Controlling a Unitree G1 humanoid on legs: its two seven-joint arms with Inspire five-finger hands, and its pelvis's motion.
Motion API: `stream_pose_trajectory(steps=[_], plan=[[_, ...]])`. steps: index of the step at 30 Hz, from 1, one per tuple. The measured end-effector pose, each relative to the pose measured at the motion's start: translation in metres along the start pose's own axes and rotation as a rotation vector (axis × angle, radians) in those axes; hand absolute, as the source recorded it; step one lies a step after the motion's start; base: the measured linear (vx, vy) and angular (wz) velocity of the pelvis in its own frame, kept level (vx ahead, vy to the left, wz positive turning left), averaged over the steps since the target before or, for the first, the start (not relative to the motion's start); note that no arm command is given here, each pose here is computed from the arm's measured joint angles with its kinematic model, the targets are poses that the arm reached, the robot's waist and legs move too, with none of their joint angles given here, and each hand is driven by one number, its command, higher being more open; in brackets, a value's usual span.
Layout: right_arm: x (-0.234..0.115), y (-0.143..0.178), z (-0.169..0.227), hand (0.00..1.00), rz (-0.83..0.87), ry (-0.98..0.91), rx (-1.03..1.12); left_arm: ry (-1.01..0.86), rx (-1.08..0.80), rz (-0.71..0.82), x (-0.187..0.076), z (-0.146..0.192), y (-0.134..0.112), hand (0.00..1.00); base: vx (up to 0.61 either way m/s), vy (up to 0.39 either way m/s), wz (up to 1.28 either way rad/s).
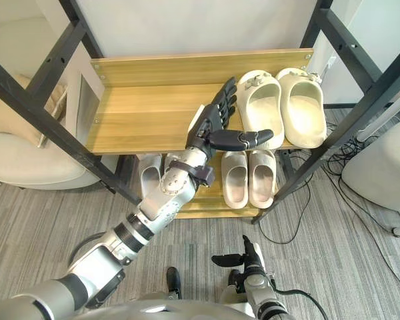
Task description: Organize the slippers on the shoe rack
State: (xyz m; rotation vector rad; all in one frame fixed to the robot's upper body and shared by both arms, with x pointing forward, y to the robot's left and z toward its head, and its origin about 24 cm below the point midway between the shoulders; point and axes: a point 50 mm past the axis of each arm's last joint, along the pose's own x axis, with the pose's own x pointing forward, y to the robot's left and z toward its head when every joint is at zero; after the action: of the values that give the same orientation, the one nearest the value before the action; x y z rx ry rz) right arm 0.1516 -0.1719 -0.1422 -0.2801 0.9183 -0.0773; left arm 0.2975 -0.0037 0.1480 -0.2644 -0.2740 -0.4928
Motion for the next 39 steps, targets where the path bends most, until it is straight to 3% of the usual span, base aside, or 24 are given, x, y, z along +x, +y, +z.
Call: stream_pose_trajectory(steps=[7,11,18,25,28,32,34,39], plan=[[0.000,-0.003,-0.007,1.00,0.001,0.027,-0.015,-0.261,-0.079,-0.186,-0.012,0.062,-0.031,1.00,-0.02,0.008,0.15],[0.000,0.002,-0.003,1.00,0.028,0.014,-0.044,-0.313,-0.121,-0.230,-0.025,0.070,-0.036,1.00,-0.05,0.008,0.18],[-0.009,0.002,-0.013,1.00,0.076,-0.011,-0.061,-0.217,-0.211,-0.328,-0.042,0.049,-0.050,1.00,-0.02,0.001,0.13],[-0.010,-0.005,-0.024,1.00,0.086,0.014,-0.082,0.033,-0.295,-0.584,-0.084,0.002,-0.087,1.00,-0.02,0.001,0.07],[-0.011,0.000,-0.025,1.00,0.099,0.024,-0.078,0.095,-0.328,-0.606,-0.096,-0.010,-0.091,1.00,-0.02,-0.004,-0.01],[-0.012,0.010,-0.027,1.00,0.127,0.035,-0.083,0.290,-0.295,-0.521,-0.116,-0.059,-0.076,1.00,-0.04,-0.022,0.01],[-0.014,0.013,-0.029,1.00,0.133,0.037,-0.075,0.472,-0.223,-0.402,-0.139,-0.098,-0.051,1.00,-0.04,-0.006,-0.03],[-0.015,0.009,-0.017,1.00,0.155,-0.040,-0.085,0.722,-0.038,-0.113,-0.188,-0.141,0.017,1.00,-0.01,-0.006,-0.06]])
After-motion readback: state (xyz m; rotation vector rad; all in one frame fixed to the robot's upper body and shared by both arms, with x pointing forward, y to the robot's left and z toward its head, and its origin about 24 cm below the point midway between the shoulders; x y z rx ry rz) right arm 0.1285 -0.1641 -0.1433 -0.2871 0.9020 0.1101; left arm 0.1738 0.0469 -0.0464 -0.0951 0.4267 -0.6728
